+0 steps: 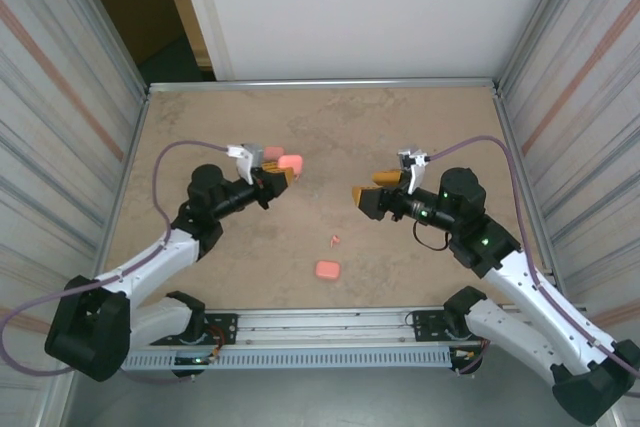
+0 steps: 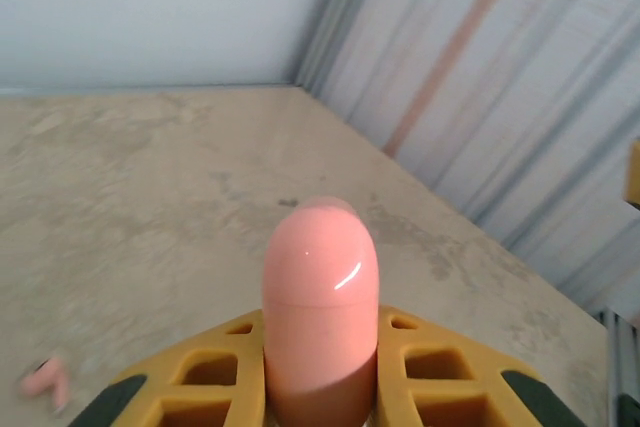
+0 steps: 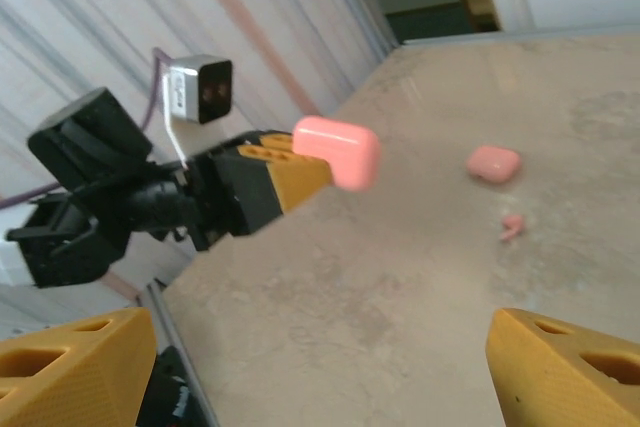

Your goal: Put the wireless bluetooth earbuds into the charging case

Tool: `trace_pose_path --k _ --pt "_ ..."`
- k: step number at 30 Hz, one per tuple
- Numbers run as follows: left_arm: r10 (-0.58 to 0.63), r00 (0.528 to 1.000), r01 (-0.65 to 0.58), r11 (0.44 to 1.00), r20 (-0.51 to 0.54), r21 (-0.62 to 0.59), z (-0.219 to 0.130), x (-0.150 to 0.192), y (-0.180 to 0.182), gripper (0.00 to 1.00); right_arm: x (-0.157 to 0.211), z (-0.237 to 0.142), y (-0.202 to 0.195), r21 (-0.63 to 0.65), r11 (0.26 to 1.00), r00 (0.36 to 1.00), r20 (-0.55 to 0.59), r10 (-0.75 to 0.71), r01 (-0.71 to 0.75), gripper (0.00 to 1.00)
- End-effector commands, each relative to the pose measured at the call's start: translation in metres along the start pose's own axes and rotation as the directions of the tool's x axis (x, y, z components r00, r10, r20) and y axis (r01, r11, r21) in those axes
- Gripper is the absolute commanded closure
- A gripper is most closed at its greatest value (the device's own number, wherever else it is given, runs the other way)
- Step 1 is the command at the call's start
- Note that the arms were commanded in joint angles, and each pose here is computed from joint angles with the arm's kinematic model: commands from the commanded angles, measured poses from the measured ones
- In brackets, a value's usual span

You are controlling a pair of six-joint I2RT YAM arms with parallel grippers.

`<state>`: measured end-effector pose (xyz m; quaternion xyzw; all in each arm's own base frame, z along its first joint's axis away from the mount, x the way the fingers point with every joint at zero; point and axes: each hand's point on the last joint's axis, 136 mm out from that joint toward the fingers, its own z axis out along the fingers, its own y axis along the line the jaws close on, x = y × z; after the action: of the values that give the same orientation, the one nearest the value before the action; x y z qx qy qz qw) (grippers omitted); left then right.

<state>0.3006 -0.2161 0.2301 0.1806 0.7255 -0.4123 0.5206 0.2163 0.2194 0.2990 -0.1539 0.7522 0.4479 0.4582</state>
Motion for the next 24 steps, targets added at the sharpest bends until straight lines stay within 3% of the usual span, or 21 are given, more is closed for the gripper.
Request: trace_pose_path --k 1,5,9,24 --pt "-0.138 0.988 0.135 0.989 -0.066 -0.053 -0.007 0.009 0.024 1.00 0.007 -0.005 -0.018 0.076 0.996 0.999 0.001 0.050 -0.050 0.15" --pt "-0.279 0.952 0.256 0.950 -0.123 -0.177 -0.014 0.027 0.064 1.00 0.013 -0.006 -0.027 0.103 0.992 0.997 -0.003 0.076 -0.076 0.15" --pt "-0.382 0.914 0.349 0.912 -0.138 -0.216 -0.017 0.042 0.090 1.00 0.018 -0.007 -0.035 0.134 0.987 0.996 -0.010 0.093 -0.091 0.15" --pt "-0.484 0.836 0.415 0.866 -0.260 -0.278 0.009 0.090 0.129 1.00 0.030 -0.011 -0.050 0.196 0.975 0.993 -0.027 0.117 -0.110 0.15"
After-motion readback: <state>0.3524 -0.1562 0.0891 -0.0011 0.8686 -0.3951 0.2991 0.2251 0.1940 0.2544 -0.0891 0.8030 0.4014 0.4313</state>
